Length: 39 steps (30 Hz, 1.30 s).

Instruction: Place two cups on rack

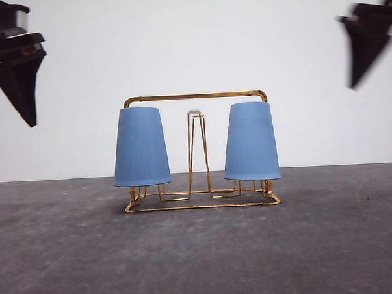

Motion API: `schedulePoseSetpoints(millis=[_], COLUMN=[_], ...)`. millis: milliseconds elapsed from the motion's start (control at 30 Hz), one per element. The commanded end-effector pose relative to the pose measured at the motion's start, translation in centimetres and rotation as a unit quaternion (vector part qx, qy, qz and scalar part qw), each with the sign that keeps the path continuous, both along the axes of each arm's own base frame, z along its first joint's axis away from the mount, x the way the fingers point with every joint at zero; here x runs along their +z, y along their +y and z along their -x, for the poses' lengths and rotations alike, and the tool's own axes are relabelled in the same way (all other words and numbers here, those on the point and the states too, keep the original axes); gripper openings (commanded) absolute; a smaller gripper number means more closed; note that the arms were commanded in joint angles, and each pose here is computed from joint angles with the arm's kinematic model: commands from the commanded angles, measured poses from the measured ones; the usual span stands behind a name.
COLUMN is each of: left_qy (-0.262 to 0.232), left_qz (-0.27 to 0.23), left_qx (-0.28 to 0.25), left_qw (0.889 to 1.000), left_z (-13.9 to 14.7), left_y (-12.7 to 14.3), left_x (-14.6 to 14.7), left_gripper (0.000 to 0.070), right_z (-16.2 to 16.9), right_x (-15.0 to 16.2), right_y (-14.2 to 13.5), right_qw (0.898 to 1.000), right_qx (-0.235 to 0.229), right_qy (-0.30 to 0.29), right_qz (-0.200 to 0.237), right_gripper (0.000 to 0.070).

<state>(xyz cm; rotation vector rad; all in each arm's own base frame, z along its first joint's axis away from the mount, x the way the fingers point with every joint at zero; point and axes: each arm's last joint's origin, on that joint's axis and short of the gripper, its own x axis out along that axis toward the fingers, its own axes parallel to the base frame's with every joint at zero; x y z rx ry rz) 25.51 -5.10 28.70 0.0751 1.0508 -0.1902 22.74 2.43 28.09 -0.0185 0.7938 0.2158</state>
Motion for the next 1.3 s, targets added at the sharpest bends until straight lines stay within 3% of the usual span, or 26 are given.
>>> schedulePoseSetpoints(millis=[0, 167, 200, 233, 267, 300, 333, 733, 1067, 1267], left_qy=[-0.005, -0.006, -0.007, -0.007, -0.006, -0.006, -0.007, -0.008, -0.008, -0.033], left_qz=[0.003, 0.003, 0.003, 0.003, 0.003, 0.003, 0.003, 0.004, 0.000, -0.005], left_qx=[0.001, 0.003, 0.003, 0.003, 0.003, 0.003, 0.003, 0.006, 0.000, 0.023], left_qw=[1.000, 1.000, 1.000, 1.000, 1.000, 1.000, 1.000, 1.000, 1.000, 0.999], left_z=[-0.3, -0.4, -0.4, -0.4, -0.4, -0.4, -0.4, -0.4, -0.4, 1.0], left_y=[0.0, 0.0, 0.0, 0.0, 0.0, 0.0, 0.0, 0.0, 0.0, 1.1], left_x=[0.2, 0.2, 0.2, 0.2, 0.2, 0.2, 0.2, 0.2, 0.2, 1.3], left_gripper=[0.0556, 0.0554, 0.0527, 0.0446, 0.0323, 0.0101, 0.0005, 0.0000, 0.0000, 0.0000], right_z=[0.6, 1.8, 1.8, 1.9, 1.9, 2.0, 2.0, 1.9, 1.3, 1.0], right_x=[0.5, 1.3, 1.3, 1.4, 1.3, 1.3, 1.3, 1.3, 2.1, 2.6], right_y=[-0.2, -0.6, -0.6, -0.6, -0.6, -0.6, -0.6, -0.6, -0.5, -0.5], right_qw=[1.000, 0.999, 0.999, 0.999, 0.999, 0.999, 0.999, 0.999, 0.996, 0.993], right_qx=[-0.012, -0.024, -0.025, -0.026, -0.026, -0.026, -0.025, -0.030, -0.028, -0.028], right_qy=[-0.014, -0.031, -0.033, -0.033, -0.031, -0.029, -0.028, -0.030, -0.079, -0.112], right_qz=[-0.014, -0.022, -0.024, -0.025, -0.025, -0.024, -0.024, -0.029, -0.034, -0.037], right_gripper=[0.0627, 0.0620, 0.0560, 0.0433, 0.0251, 0.0078, 0.0004, 0.0011, 0.0011, 0.0011])
